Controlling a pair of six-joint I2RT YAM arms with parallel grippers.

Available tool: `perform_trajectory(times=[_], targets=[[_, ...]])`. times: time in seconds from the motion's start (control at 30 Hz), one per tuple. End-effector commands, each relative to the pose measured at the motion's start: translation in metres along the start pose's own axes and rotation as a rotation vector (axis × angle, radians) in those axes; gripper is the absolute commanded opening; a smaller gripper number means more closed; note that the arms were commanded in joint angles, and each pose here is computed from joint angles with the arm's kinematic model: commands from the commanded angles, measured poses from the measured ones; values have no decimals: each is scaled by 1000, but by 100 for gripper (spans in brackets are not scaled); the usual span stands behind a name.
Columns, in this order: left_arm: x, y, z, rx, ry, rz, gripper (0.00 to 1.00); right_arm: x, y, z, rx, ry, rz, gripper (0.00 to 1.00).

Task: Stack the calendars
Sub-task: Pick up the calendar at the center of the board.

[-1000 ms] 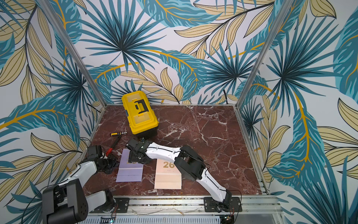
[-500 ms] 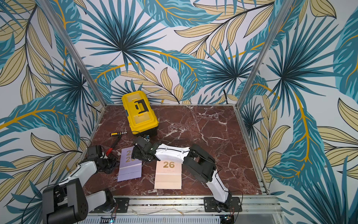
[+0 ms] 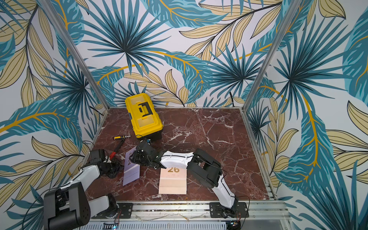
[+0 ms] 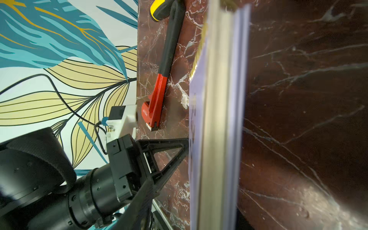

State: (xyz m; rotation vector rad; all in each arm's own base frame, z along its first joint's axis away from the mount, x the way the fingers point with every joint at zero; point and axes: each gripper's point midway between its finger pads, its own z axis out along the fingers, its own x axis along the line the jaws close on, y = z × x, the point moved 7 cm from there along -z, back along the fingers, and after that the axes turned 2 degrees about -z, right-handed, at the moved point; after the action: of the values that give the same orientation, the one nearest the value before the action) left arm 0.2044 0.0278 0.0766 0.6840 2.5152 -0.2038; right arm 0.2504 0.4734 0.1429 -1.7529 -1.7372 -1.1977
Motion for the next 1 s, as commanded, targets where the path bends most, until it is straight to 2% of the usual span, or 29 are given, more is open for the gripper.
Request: perform_trajectory(times=[0.0,0.17,0.37,0.47,0.67,0.87,0.97], targets=[[23,-21,7,103,94,-42,0,13,1,-14,-8,25,-17,41],[14,-20,-3,86,60,-23,0,9,3,-21,-25,-28,-48,27],[5,-20,-17,22,-3,-9,0,10,2,-25,-23,-27,-51,7],[-3,-19,-25,2,-38,2,0,9,2,-31,-38,-24,-50,1],[-22,-15,-46,-39,-100,29,0,8,4,-55,-84,-34,-63,0],[-46,-17,-68,-71,-187,66,0,10,12,-99,-173,-42,-92,0],[-60,-23,-77,-72,-224,104,0,0,14,-121,-189,-98,-61,0]])
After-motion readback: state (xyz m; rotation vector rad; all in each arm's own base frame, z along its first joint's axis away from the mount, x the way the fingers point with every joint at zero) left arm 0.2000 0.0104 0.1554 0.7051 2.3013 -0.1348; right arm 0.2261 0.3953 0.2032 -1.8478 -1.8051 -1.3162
